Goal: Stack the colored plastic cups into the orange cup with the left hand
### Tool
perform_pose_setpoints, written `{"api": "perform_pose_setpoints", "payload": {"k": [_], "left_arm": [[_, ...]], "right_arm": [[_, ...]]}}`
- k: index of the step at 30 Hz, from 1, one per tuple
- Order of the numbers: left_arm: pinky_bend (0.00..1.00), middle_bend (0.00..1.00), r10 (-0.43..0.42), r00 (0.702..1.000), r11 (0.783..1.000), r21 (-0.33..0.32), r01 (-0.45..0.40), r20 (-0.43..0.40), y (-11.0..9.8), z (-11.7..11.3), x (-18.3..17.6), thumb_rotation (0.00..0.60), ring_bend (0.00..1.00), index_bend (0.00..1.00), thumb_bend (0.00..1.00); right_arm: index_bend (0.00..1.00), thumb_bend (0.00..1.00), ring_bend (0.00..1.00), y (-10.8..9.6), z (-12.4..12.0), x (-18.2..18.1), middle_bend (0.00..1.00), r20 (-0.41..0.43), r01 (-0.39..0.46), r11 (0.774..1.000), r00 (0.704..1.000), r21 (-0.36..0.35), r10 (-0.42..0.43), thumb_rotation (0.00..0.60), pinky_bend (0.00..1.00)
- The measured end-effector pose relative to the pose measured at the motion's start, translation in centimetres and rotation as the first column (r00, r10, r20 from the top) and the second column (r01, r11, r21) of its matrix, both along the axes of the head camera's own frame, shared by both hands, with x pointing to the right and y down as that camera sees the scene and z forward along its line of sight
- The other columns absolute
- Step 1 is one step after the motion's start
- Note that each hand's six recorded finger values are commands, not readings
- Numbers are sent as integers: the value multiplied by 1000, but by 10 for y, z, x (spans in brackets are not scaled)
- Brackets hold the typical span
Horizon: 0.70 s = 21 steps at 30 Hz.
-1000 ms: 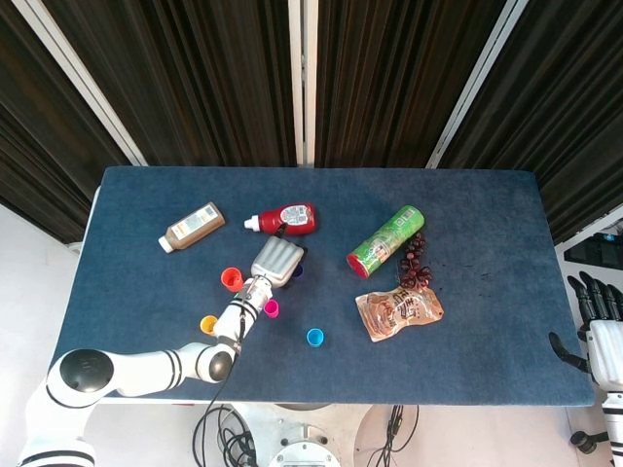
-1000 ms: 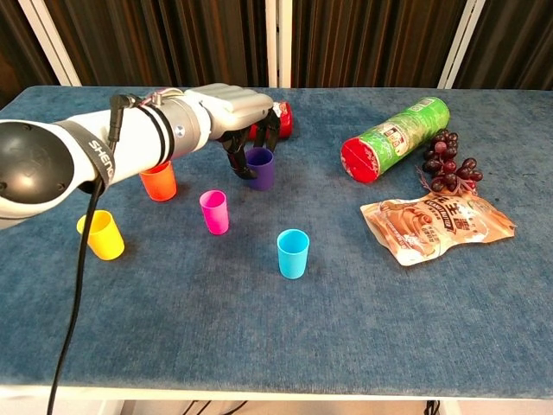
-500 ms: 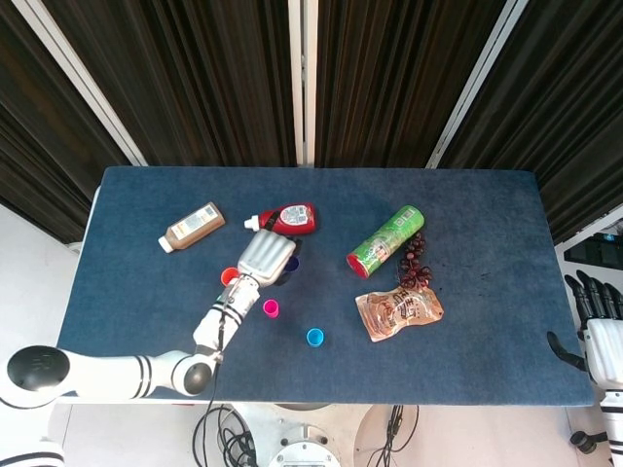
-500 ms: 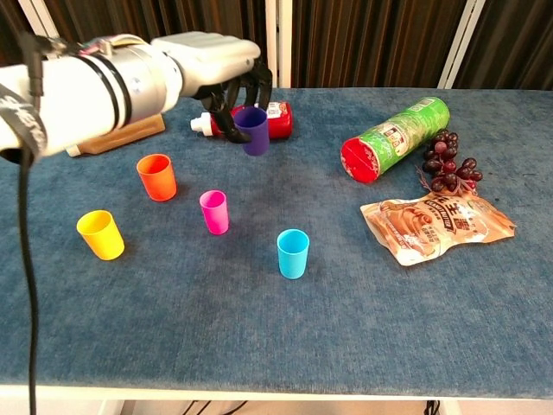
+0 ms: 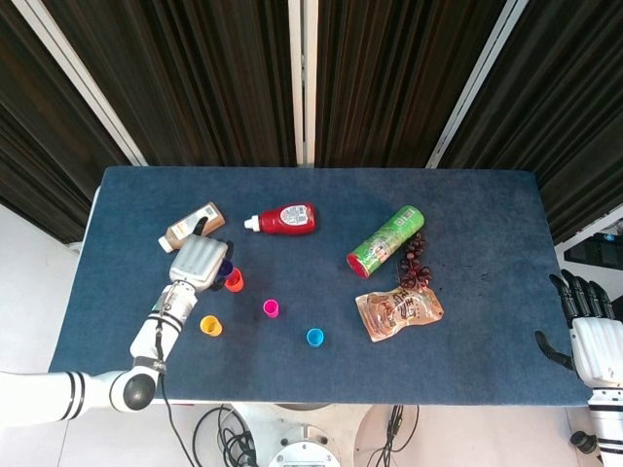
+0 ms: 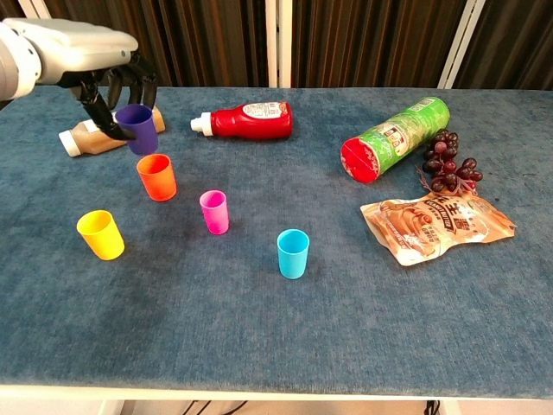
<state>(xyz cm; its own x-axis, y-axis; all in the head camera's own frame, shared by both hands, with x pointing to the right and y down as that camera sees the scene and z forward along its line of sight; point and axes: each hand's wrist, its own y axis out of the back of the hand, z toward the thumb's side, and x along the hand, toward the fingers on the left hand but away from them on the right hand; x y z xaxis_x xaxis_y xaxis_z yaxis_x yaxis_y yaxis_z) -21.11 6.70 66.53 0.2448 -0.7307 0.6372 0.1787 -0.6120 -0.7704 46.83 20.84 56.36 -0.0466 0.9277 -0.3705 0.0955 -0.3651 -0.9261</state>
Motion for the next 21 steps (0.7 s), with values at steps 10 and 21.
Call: {"api": "perform_pose_setpoints", "payload": {"k": [10, 21], "left_arm": [[20, 475, 0, 1000, 1000, -23, -1, -25, 4, 15, 8, 600, 482, 485, 262], [32, 305, -16, 999, 999, -53, 14, -31, 6, 24, 6, 600, 336, 193, 248]], "right_arm": [[0, 246, 0, 1, -1, 5, 0, -6, -15, 1000, 1000, 0, 15, 600, 0], [0, 247, 0, 0, 1, 9, 0, -6, -22, 1000, 1000, -2, 22, 600, 0]]}}
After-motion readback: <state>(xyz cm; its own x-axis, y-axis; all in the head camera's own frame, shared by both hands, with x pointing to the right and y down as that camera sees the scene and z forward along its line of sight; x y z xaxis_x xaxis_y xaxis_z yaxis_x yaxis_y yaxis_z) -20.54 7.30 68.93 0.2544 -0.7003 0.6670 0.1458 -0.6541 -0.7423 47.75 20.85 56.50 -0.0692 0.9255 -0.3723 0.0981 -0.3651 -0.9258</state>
